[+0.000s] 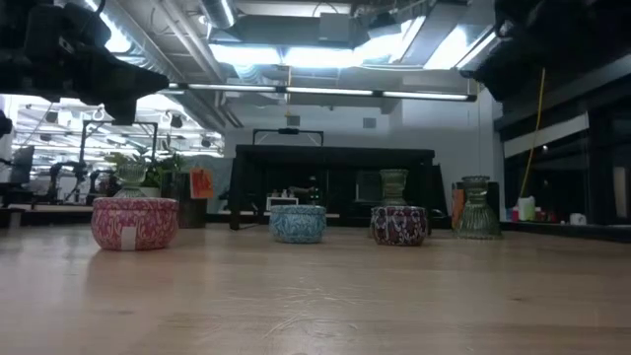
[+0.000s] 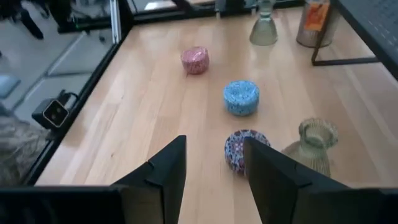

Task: Pick & Place candle stick holders
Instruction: Put the middle green glass candle holder on the shelf

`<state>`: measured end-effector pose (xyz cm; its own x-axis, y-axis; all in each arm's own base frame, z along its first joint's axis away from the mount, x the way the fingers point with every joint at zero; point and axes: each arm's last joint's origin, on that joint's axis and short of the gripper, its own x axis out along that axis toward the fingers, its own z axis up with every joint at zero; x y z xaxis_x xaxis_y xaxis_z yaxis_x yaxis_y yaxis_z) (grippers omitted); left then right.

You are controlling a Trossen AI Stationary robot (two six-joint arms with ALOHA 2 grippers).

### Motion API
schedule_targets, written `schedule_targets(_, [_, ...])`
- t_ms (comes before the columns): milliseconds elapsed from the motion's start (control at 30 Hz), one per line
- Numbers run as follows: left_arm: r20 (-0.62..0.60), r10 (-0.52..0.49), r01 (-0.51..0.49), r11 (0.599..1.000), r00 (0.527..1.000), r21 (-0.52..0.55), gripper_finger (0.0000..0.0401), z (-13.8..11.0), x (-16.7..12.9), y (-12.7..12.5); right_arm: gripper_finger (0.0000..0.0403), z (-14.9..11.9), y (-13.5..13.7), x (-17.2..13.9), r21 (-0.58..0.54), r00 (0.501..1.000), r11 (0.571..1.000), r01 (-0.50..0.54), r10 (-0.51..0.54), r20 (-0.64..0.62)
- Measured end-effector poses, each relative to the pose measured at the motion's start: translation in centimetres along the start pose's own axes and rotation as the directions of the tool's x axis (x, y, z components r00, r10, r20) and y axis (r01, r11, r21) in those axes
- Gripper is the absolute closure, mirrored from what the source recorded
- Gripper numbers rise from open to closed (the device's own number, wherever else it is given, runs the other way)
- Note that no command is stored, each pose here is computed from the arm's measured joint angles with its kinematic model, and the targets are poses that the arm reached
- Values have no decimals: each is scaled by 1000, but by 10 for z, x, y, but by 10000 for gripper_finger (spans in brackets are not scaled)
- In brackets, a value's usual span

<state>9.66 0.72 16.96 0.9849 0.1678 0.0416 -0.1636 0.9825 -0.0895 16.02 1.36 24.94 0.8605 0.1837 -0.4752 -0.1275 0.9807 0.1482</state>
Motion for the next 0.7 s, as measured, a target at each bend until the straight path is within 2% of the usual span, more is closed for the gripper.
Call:
schedule_targets(233, [0, 0, 0, 1000, 1000, 0, 389, 0, 0, 0, 241, 28, 7, 24, -141, 989, 990, 30, -50, -142])
schedule_targets(400, [0, 0, 0, 1000, 1000, 0, 390, 0, 0, 0, 241, 36, 10, 49, -263, 970, 964, 45, -105, -218])
schedule_targets(533, [0, 0, 0, 1000, 1000, 0, 390, 0, 0, 0, 241, 41, 5, 68, -351, 951, 931, 97, -191, -243])
schedule_targets(700, [0, 0, 0, 1000, 1000, 0, 389, 0, 0, 0, 241, 42, -13, 87, -405, 905, 897, 179, -311, -289])
